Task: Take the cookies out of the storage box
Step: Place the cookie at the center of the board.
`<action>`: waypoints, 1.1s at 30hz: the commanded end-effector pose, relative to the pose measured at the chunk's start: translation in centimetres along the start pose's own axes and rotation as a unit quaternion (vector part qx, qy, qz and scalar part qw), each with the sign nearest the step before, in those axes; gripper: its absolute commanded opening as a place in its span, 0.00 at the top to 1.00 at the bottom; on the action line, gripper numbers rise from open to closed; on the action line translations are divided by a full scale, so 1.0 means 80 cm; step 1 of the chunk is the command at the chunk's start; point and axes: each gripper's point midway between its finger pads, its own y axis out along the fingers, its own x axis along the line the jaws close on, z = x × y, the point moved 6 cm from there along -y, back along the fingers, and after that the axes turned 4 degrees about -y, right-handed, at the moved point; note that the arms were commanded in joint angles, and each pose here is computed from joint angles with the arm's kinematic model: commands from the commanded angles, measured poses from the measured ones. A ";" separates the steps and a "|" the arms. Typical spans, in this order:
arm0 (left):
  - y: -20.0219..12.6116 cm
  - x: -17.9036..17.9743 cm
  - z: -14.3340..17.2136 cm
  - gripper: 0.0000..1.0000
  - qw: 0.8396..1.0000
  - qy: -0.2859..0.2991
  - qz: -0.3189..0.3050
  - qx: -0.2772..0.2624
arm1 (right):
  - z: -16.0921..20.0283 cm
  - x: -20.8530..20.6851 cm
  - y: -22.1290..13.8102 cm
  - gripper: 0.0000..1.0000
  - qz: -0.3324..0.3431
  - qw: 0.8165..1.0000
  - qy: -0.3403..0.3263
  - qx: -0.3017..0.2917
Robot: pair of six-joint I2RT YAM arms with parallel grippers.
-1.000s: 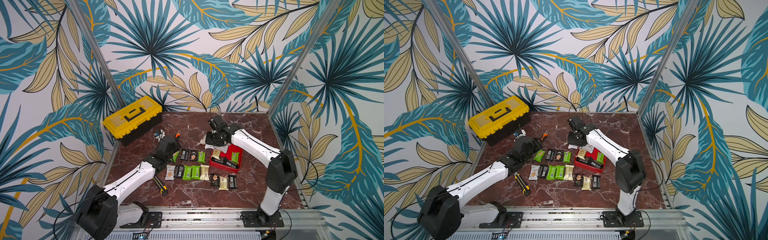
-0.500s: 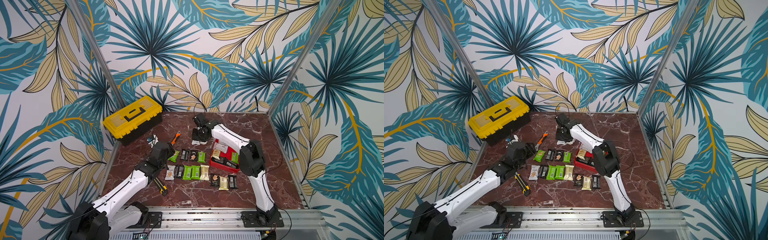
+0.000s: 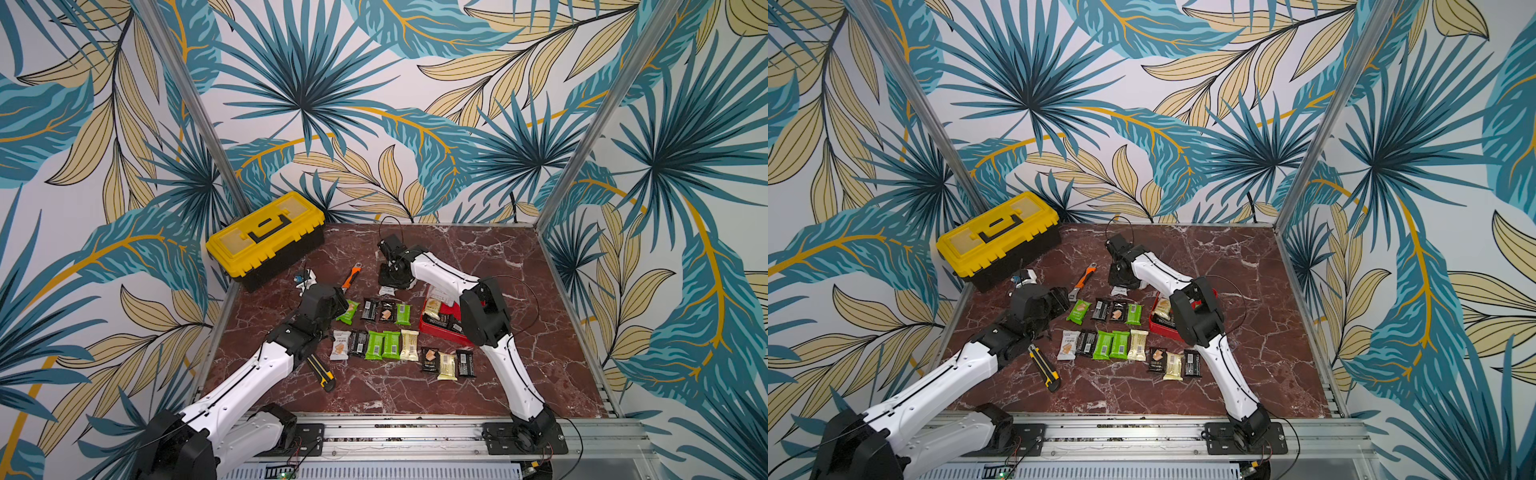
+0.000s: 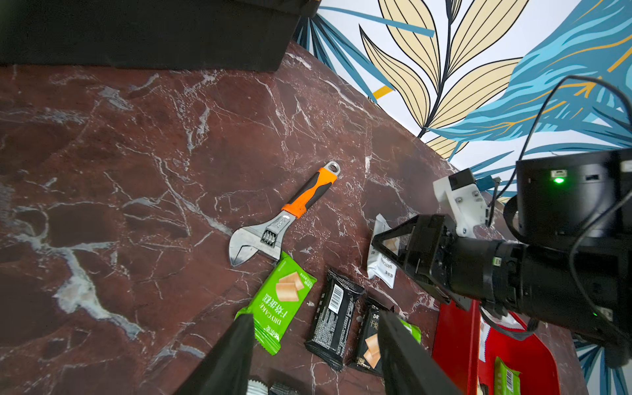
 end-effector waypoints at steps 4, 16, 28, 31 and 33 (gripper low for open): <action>0.003 -0.012 0.000 0.37 0.999 0.026 0.013 0.027 | -0.006 0.012 -0.023 0.41 -0.010 1.000 -0.007 -0.014; 0.002 -0.091 0.018 0.33 0.984 0.131 0.095 0.076 | -0.013 -0.037 -0.185 0.41 -0.013 0.995 0.010 -0.096; -0.003 -0.211 0.117 0.30 0.903 0.339 0.196 0.175 | 0.069 -0.202 -0.271 0.42 0.069 0.985 0.098 -0.125; 0.001 -0.232 0.147 0.30 0.878 0.373 0.212 0.213 | 0.088 -0.235 -0.290 0.41 0.084 0.979 0.122 -0.142; 0.007 -0.241 0.164 0.30 0.865 0.390 0.212 0.235 | 0.100 -0.254 -0.300 0.42 0.091 0.975 0.139 -0.148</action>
